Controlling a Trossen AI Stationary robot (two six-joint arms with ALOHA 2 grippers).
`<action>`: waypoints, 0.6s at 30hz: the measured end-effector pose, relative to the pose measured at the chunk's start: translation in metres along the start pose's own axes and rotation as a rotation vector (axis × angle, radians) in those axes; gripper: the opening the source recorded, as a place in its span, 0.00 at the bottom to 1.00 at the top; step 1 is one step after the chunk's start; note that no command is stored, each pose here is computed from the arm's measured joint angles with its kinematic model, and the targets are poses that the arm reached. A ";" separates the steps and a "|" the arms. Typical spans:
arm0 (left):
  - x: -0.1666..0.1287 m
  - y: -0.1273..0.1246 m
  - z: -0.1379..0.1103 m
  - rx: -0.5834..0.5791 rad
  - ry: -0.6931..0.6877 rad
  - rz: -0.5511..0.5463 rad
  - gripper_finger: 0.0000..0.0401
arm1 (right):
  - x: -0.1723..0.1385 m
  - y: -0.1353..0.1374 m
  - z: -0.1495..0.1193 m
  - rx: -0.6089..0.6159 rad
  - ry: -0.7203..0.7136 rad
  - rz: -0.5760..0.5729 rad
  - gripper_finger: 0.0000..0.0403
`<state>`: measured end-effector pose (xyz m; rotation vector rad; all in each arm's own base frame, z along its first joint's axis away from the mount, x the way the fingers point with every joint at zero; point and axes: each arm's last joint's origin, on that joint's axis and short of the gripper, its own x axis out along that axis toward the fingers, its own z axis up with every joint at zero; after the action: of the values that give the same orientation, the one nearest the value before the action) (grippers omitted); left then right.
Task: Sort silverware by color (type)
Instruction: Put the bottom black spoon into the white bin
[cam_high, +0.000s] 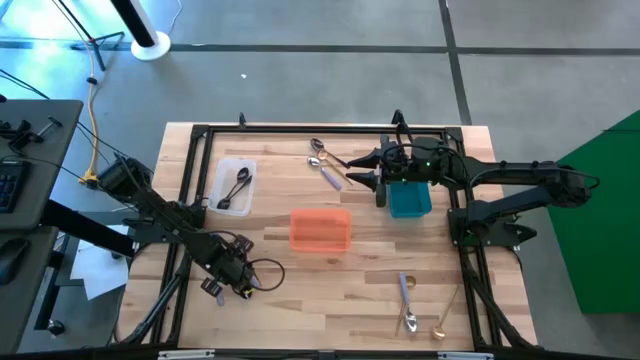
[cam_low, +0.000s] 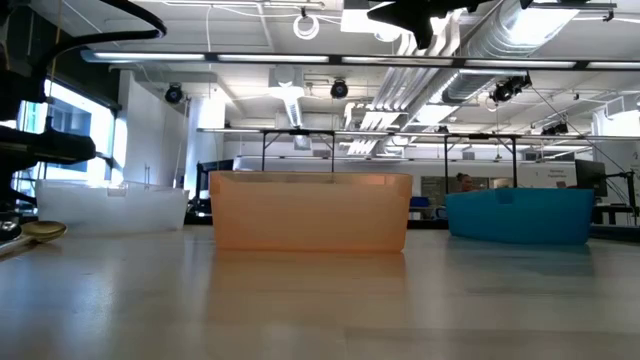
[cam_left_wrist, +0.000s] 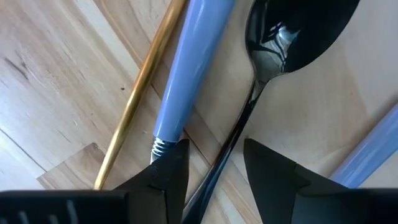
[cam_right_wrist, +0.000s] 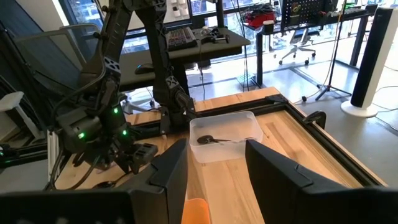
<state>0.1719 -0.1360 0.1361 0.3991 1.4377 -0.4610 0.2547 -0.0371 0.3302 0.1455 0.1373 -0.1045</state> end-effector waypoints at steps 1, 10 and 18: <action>0.001 0.000 -0.001 -0.009 0.000 0.000 0.33 | 0.000 0.000 0.000 0.000 0.000 0.000 0.36; 0.004 0.001 -0.003 -0.030 -0.006 -0.005 0.11 | 0.000 0.000 0.000 0.000 0.002 0.000 0.36; 0.003 0.002 -0.003 -0.061 -0.019 -0.022 0.01 | 0.000 0.000 -0.001 0.000 0.008 -0.001 0.36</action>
<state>0.1706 -0.1333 0.1327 0.3295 1.4352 -0.4362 0.2547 -0.0371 0.3294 0.1460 0.1452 -0.1050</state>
